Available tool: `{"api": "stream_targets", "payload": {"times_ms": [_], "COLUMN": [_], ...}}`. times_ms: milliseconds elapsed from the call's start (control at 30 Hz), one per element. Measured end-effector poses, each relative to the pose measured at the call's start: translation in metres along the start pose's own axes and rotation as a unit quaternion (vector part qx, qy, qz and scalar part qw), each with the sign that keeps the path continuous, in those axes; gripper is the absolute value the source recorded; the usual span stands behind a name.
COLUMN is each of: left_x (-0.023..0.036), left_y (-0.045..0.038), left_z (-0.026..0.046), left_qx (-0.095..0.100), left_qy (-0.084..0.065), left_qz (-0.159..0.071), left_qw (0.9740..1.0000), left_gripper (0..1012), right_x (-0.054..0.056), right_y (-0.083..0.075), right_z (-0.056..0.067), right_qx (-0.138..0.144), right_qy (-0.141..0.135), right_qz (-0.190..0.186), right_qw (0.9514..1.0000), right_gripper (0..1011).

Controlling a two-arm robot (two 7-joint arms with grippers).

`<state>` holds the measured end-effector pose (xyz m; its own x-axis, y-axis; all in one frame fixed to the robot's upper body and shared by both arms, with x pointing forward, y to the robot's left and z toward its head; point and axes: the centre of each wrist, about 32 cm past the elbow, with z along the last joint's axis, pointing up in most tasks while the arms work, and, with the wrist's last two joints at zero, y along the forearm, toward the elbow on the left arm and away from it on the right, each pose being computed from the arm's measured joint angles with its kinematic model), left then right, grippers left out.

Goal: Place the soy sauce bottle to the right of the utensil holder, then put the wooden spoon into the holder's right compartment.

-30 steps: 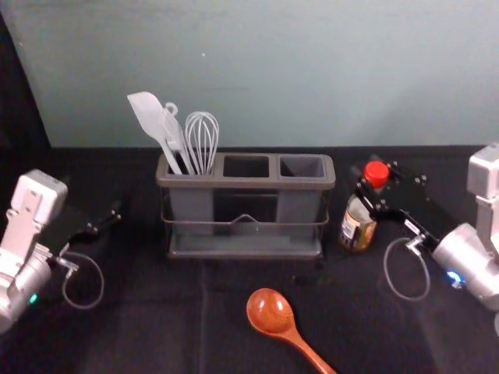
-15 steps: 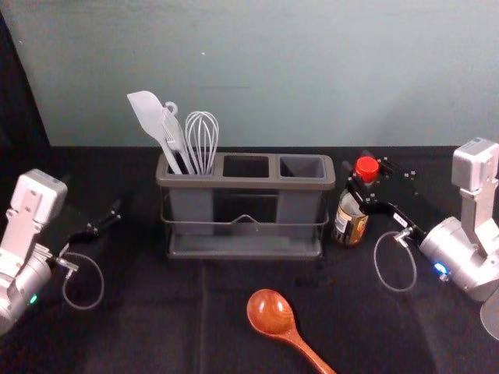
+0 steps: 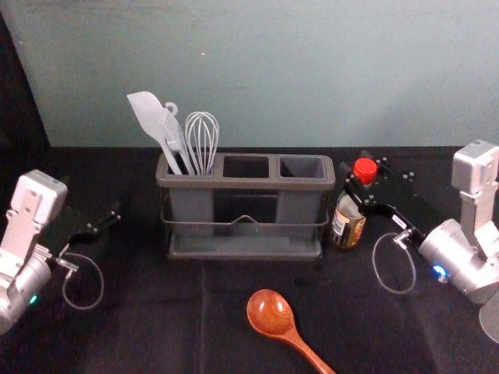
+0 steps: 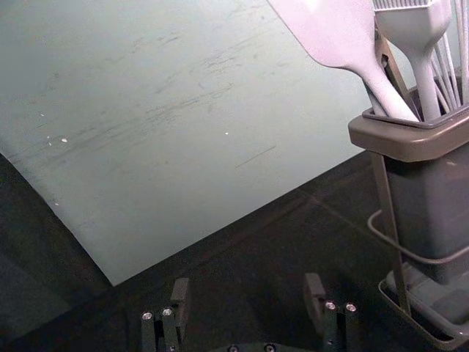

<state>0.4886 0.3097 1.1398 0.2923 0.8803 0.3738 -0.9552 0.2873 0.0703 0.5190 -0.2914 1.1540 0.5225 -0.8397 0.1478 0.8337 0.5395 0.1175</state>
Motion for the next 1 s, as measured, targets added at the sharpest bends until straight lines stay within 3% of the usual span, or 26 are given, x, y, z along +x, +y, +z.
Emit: {"api": "stream_targets", "payload": {"times_ms": [200,267,433,667,767,833,900,1000], "left_x": [0.0,0.0,0.0,0.0,0.0,0.0,0.0,0.0], "left_y": [0.0,0.0,0.0,0.0,0.0,0.0,0.0,0.0], "left_z": [0.0,0.0,0.0,0.0,0.0,0.0,0.0,0.0], "left_qx": [0.0,0.0,0.0,0.0,0.0,0.0,0.0,0.0], "left_qy": [0.0,0.0,0.0,0.0,0.0,0.0,0.0,0.0], "left_qz": [0.0,0.0,0.0,0.0,0.0,0.0,0.0,0.0], "left_qw": [1.0,1.0,1.0,1.0,1.0,1.0,1.0,1.0], "left_gripper": [1011,1011,1011,1012,1011,1012,1011,1010], "right_x": [-0.002,-0.005,-0.012,-0.031,-0.046,-0.048,-0.059,-0.067], "right_y": [-0.007,-0.012,-0.022,-0.045,-0.055,-0.056,-0.06,-0.061], "right_z": [0.007,0.014,0.024,0.041,0.047,0.048,0.05,0.05], "right_qx": [0.006,0.007,-0.001,-0.001,0.0,0.002,0.003,0.003], "right_qy": [-0.012,-0.022,-0.037,-0.049,-0.055,-0.056,-0.055,-0.054], "right_qz": [-0.003,-0.005,-0.012,-0.02,-0.013,-0.012,-0.001,0.007], "right_qw": [0.9999,0.9997,0.9992,0.9986,0.9984,0.9983,0.9985,0.9985], "right_gripper": [606,704,833,992,1003,1003,1003,1003]}}
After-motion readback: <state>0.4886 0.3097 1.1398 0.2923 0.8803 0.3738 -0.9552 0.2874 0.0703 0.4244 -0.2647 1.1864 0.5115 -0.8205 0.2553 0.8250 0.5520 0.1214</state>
